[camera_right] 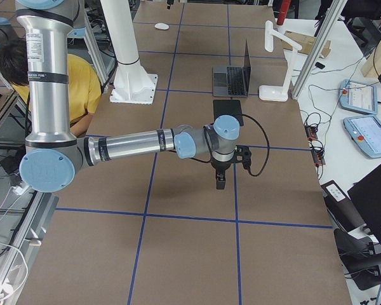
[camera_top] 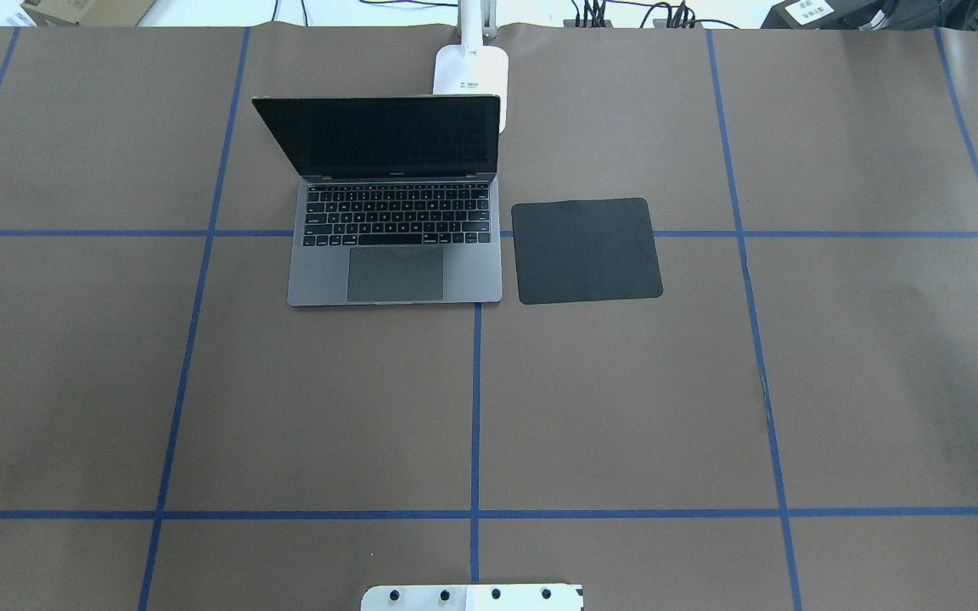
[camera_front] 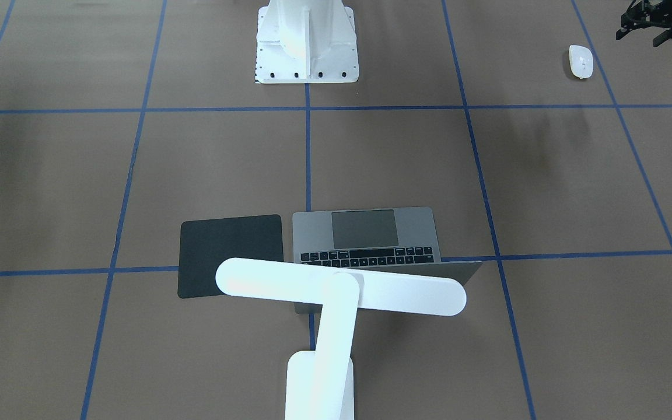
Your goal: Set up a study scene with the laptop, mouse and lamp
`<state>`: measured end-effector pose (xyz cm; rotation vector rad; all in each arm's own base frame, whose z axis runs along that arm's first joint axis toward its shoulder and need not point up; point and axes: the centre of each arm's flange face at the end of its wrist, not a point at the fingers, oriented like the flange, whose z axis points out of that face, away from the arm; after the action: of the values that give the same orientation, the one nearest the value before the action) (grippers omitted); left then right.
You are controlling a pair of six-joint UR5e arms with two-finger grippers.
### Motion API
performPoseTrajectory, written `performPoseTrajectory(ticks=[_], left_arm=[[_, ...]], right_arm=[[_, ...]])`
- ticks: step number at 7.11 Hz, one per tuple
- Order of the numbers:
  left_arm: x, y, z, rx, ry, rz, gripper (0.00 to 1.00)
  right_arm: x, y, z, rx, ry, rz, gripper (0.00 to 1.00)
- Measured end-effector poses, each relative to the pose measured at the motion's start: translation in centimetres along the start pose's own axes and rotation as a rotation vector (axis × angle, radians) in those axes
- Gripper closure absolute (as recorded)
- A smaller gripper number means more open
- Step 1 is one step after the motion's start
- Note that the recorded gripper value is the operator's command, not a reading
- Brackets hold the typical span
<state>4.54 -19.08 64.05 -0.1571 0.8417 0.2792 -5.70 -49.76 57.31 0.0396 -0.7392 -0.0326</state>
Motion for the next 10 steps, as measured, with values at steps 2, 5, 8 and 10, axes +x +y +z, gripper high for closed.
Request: performPoseTrajectory(ticks=[2, 5, 8, 10], left_arm=[[3.5, -3.0, 2.6, -0.064, -0.041, 0.001, 0.0], [4.4, -2.8, 5.3, -0.14, -0.092, 0.02, 0.0], [0.6, -1.3, 8.0, -0.141, -0.103, 0.04, 0.0], [-0.9, -0.6, 8.9, -0.142, -0.101, 0.041, 0.0]], right_arm=[[0.0, 0.0, 0.0, 0.0, 0.001, 0.0, 0.0], [0.1, 0.0, 0.0, 0.0, 0.003, 0.001, 0.0], [0.1, 0.0, 0.0, 0.001, 0.004, 0.0, 0.0], [0.0, 0.0, 0.0, 0.002, 0.003, -0.001, 0.0]])
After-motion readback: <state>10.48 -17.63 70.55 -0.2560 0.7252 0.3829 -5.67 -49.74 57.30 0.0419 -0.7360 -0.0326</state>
